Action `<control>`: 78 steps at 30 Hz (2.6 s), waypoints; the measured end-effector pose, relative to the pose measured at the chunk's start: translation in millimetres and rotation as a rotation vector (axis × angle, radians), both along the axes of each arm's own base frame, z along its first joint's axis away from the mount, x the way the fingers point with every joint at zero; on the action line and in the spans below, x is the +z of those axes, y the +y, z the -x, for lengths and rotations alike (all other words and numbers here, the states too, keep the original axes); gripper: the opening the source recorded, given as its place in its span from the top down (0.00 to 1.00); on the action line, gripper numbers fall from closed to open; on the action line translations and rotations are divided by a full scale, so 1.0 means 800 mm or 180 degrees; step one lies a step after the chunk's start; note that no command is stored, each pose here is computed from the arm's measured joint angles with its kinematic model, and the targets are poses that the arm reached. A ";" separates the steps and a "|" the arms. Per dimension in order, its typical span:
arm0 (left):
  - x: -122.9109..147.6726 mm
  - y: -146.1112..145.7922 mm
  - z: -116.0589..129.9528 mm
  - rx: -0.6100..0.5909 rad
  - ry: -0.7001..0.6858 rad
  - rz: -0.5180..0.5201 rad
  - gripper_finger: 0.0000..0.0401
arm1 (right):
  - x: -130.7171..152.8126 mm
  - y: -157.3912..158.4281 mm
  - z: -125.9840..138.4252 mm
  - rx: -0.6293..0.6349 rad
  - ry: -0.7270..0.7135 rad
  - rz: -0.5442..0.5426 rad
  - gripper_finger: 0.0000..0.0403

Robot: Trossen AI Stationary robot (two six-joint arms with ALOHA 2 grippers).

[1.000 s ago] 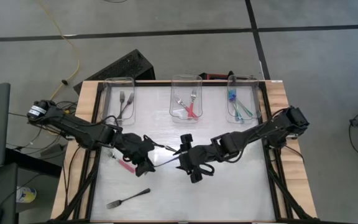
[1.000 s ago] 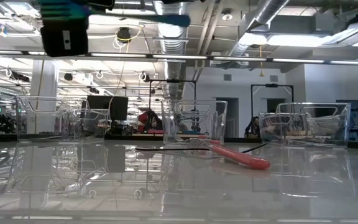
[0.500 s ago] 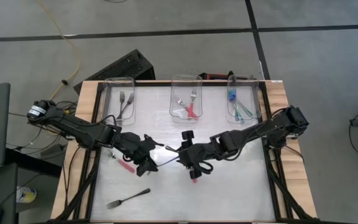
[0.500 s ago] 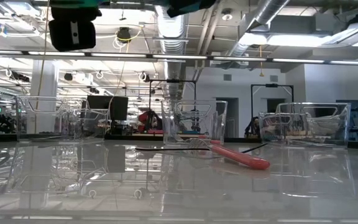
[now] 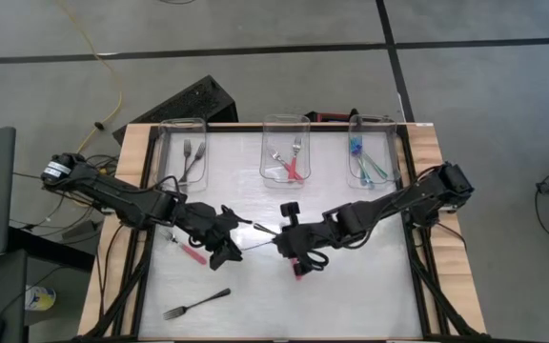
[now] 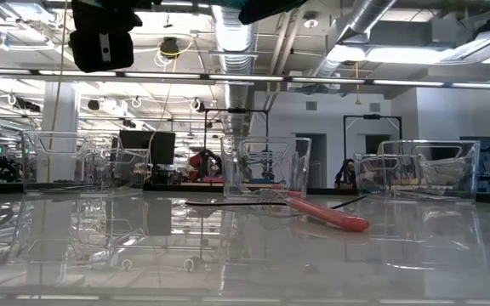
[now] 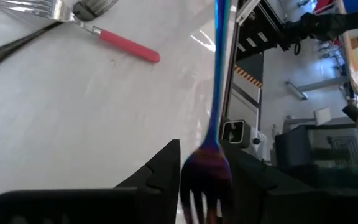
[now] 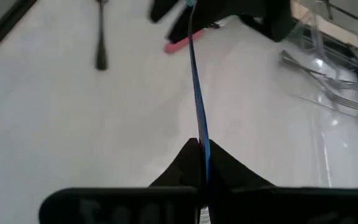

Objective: Sort silverware by color (type)
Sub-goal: Put the iridescent fork into the right transparent bin, then put the left pink fork into the middle transparent bin

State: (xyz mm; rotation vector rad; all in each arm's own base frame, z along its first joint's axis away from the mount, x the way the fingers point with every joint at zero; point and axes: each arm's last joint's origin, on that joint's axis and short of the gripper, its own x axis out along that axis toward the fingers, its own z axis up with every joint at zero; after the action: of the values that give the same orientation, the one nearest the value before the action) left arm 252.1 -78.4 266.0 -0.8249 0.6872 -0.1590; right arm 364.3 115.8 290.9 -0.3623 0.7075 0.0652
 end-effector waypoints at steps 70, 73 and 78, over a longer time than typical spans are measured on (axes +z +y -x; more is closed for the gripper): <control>0.045 0.017 0.090 0.0591 -0.1023 -0.1007 0.57 | -0.012 -0.268 0.269 -0.5015 0.0224 -0.1665 0.69; 0.044 0.017 0.090 0.0533 -0.1031 -0.1058 0.57 | -0.008 -0.260 0.253 -0.4550 0.0123 -0.1911 0.68; 0.035 0.017 0.093 0.0379 -0.0799 -0.1126 0.57 | 0.004 -0.235 0.219 -0.3723 -0.0210 -0.2187 0.69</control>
State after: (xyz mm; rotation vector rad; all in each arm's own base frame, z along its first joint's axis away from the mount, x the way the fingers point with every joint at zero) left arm 177.5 -65.0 294.1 -0.4931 0.4116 -0.0300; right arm 189.2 -72.0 293.9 0.7309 0.6976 -0.7929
